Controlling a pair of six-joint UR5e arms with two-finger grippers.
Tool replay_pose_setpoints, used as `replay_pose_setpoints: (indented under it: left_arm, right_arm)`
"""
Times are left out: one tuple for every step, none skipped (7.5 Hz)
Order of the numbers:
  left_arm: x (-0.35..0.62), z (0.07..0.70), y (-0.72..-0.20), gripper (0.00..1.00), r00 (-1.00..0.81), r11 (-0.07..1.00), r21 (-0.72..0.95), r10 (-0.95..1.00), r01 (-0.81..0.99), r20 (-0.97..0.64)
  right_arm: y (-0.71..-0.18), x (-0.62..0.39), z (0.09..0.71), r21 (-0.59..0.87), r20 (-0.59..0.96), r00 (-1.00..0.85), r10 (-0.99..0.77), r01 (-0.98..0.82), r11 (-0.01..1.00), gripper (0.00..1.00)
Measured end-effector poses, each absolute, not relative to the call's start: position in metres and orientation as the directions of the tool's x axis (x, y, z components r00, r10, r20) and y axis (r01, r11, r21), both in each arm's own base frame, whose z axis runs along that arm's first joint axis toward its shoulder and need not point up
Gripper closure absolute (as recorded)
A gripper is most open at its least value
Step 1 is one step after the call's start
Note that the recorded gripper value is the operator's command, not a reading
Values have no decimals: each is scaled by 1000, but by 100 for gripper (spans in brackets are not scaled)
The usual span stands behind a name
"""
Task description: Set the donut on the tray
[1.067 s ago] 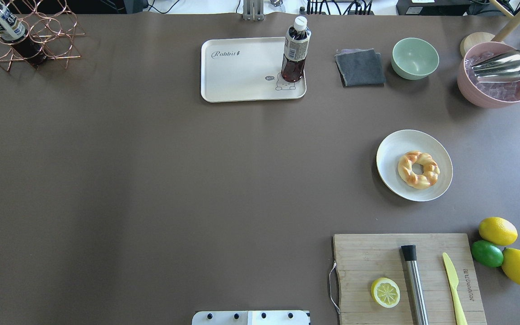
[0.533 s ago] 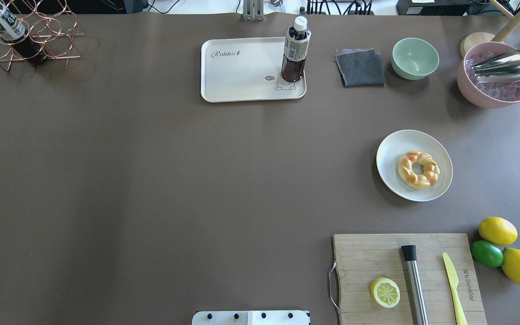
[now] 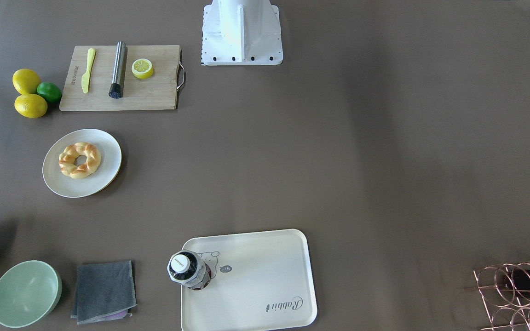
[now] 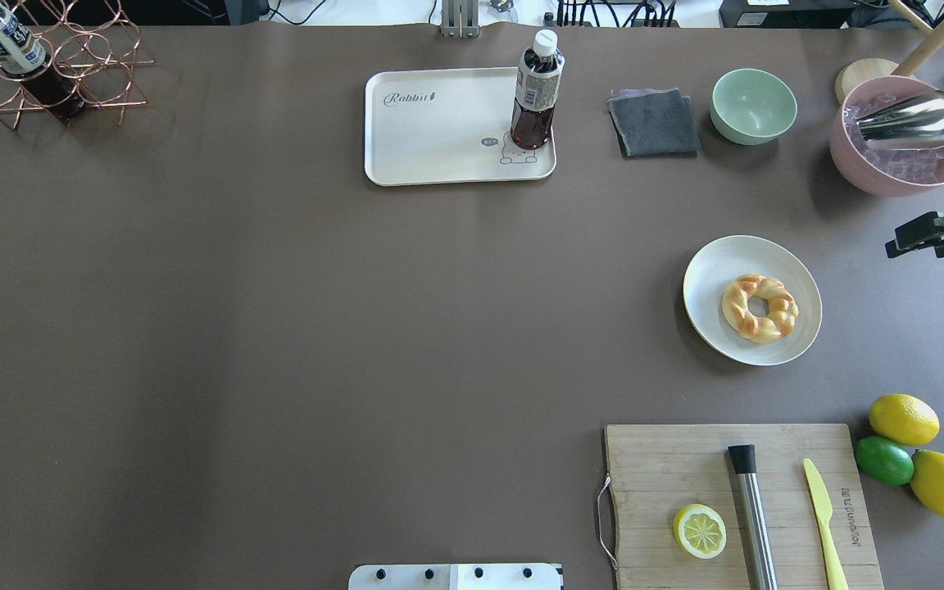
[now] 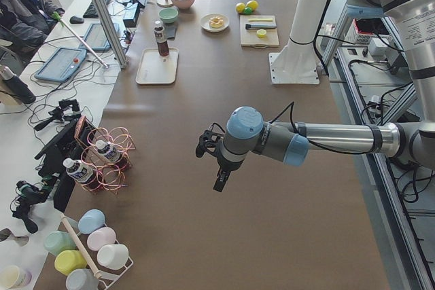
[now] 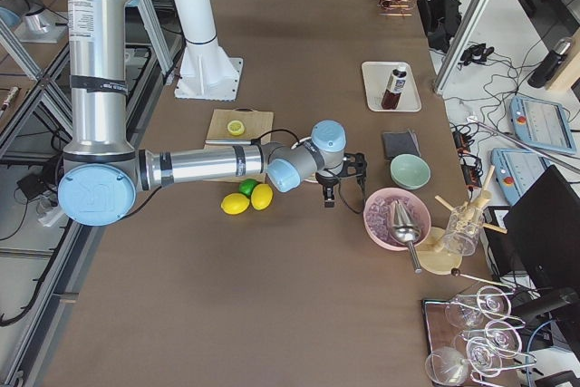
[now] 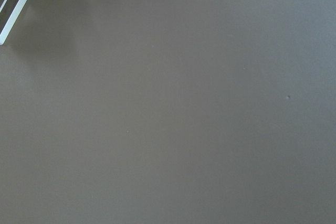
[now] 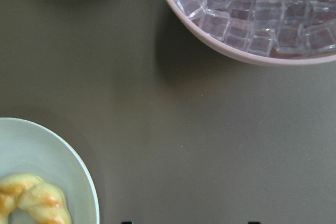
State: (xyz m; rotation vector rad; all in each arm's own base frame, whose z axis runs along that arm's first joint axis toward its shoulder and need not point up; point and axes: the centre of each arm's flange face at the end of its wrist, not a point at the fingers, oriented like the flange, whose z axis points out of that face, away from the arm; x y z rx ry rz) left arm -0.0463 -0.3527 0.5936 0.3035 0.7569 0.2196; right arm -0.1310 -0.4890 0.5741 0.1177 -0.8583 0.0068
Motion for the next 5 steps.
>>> replay_pose_setpoints:
  left_arm:
    - [-46,594,-353,3,707,934,346,302,-86,-639]
    - [-46,594,-353,3,708,934,346,302,-86,-639]
    - [-47,593,-353,3,708,933,349,302,-84,-638]
    - [-48,592,-353,3,708,933,350,302,-82,-638]
    - [-48,592,-353,3,708,933,349,301,-81,-639]
  right_arm:
    - [-486,-152,571,94,760,649,-29,-66,993,26]
    - [-483,-171,570,84,765,643,-19,-71,994,26]
    - [-479,-189,570,78,771,636,-19,-64,995,26]
    - [-474,-207,570,78,777,629,-31,-47,996,26]
    - [-472,-221,569,78,779,625,-41,-31,996,28]
